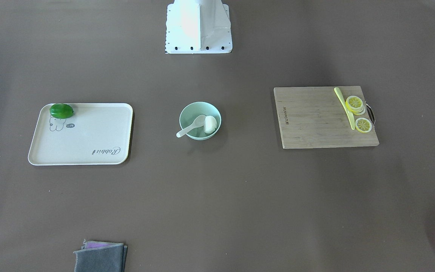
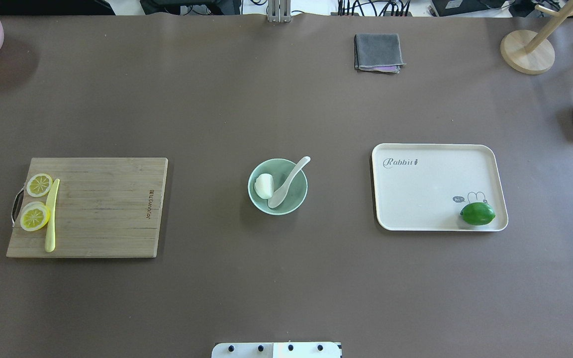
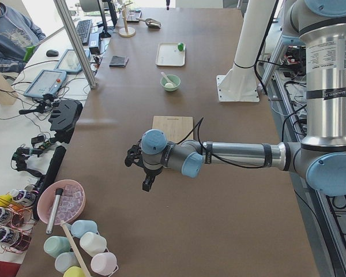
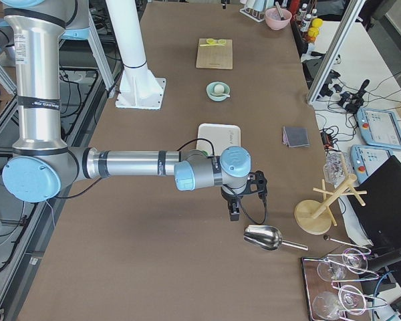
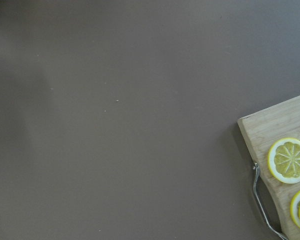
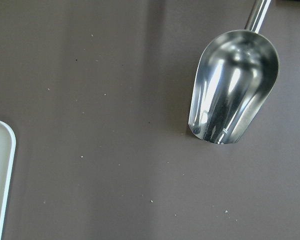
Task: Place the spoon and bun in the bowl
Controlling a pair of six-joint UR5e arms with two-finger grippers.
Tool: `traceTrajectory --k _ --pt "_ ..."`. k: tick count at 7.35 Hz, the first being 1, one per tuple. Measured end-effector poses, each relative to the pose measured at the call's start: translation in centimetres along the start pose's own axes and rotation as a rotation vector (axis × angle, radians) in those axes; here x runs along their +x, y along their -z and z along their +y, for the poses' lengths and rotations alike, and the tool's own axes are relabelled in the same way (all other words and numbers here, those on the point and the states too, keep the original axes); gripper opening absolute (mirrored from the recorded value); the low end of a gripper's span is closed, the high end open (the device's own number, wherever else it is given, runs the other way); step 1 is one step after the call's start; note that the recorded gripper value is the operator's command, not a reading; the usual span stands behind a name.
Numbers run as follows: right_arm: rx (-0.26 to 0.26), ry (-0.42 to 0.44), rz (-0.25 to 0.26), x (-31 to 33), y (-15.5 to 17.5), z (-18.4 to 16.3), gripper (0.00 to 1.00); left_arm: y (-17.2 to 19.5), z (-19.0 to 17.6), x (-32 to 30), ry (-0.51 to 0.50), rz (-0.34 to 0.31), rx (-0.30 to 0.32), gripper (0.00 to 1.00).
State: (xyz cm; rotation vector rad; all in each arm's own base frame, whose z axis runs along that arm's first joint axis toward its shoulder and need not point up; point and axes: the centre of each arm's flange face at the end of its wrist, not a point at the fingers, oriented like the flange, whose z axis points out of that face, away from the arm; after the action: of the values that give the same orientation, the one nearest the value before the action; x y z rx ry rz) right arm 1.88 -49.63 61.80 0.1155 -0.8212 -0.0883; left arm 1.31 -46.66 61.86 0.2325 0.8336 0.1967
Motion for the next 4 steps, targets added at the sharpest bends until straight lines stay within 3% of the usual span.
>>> traceTrajectory --k 2,4 --pt "-0.010 0.012 0.000 -0.9 -0.1 -0.7 1.00 0.5 -0.2 0.5 0.109 -0.004 -0.011 0.98" --pt "-0.011 0.015 -0.008 -1.0 -0.2 -0.6 1.00 1.5 -0.1 1.5 0.180 -0.012 -0.073 0.98"
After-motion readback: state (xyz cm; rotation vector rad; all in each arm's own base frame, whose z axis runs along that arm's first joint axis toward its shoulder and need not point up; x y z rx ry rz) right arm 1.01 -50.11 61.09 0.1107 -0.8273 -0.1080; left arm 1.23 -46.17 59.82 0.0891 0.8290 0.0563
